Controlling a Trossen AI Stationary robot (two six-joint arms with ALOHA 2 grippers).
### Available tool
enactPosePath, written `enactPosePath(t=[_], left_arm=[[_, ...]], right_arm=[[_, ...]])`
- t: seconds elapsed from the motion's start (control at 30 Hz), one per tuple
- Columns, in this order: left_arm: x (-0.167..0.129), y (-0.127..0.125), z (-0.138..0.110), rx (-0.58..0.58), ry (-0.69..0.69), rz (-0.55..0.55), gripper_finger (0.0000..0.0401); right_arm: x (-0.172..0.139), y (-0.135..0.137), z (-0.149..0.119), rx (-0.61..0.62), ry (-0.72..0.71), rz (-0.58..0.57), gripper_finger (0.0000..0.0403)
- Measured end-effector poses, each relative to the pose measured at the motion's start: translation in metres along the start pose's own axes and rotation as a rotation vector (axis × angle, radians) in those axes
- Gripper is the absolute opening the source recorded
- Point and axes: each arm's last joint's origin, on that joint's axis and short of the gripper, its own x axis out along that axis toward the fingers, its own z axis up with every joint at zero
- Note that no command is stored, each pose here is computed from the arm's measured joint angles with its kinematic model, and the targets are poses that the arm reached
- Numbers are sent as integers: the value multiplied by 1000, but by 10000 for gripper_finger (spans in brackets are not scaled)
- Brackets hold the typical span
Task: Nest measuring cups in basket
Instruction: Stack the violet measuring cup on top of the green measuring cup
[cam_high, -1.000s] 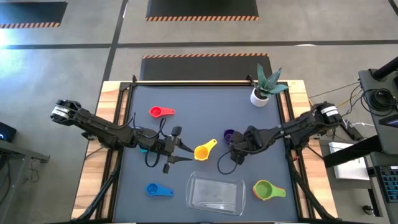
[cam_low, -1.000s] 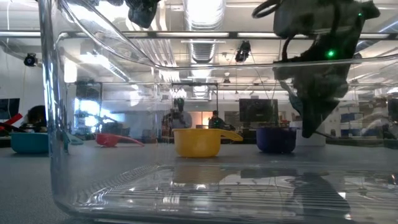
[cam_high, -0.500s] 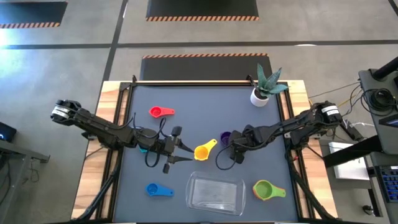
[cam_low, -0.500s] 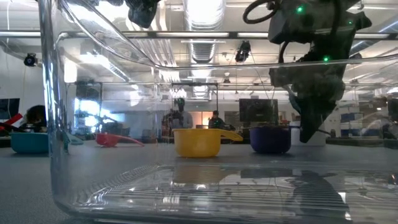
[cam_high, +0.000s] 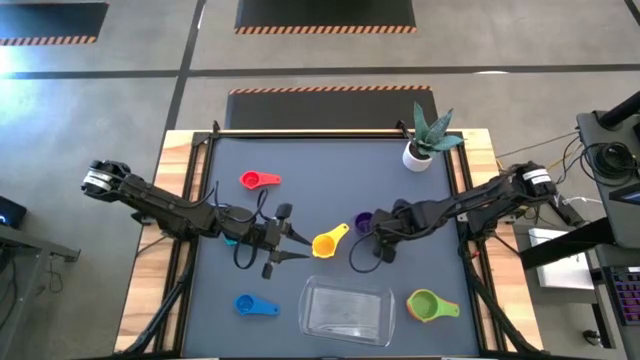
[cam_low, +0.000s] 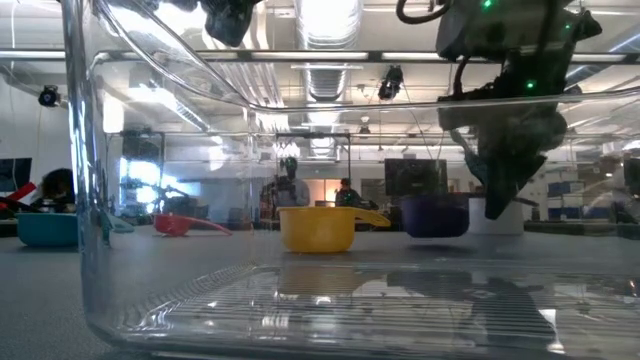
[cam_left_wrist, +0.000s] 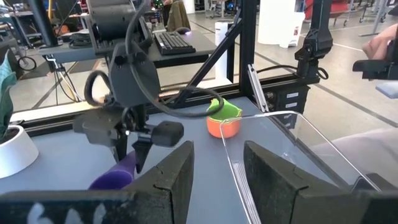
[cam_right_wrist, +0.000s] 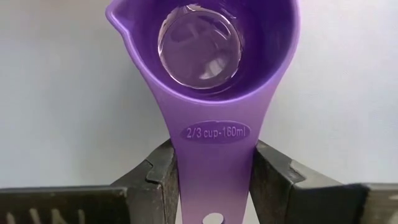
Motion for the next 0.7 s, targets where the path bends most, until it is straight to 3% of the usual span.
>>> enactPosePath(t=[0.3,0.5,0.7], left_arm=[[0,0,-2,-15,19,-1,123],[0,0,-2,-22,22,-1,123],[0,0,-2,-34,21,-1,123]], right_arm=[[-44,3,-19,15,-56,73,132],[-78,19,-55,-19,-58,169,132],[-110,40,-95,-87,-56,335,132]])
